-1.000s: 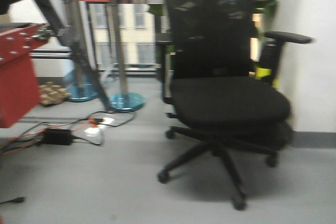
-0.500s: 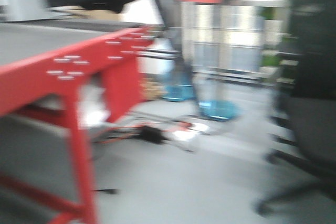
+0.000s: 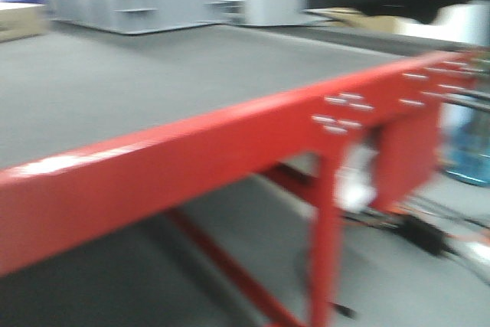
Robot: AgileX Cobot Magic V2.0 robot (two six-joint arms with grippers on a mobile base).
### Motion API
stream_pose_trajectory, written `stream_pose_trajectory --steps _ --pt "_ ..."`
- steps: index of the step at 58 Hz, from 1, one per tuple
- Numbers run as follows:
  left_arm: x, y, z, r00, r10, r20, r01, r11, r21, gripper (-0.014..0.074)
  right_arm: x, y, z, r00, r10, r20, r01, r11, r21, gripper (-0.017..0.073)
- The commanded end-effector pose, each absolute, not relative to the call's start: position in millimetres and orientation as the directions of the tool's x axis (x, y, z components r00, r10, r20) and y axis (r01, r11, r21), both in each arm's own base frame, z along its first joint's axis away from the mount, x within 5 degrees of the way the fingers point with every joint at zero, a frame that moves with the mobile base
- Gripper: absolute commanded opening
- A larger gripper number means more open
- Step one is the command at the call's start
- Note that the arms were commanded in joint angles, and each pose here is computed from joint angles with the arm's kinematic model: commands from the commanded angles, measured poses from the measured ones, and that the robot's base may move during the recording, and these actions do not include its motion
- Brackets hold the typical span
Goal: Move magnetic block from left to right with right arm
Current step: 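Turn the base and drive to the second grey table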
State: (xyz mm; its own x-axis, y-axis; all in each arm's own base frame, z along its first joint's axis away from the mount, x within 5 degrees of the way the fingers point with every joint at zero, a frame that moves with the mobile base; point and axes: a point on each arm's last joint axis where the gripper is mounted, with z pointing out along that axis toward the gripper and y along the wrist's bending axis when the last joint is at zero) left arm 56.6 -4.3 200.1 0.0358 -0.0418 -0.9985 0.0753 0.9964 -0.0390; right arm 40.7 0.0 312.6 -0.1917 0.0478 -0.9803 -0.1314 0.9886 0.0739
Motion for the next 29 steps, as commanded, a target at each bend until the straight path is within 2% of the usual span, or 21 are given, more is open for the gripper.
stream_pose_trajectory --steps 1,29 --pt "56.2 -3.7 205.5 0.113 -0.058 -0.992 0.075 0.996 -0.050 -0.0126 42.4 1.0 329.0 -0.091 0.040 -0.995 -0.148 0.988 0.053 0.0181" --pt "56.2 -3.7 205.5 0.113 -0.058 -0.992 0.075 0.996 -0.050 -0.0126 42.4 1.0 329.0 -0.091 0.040 -0.995 -0.148 0.988 0.053 0.0181"
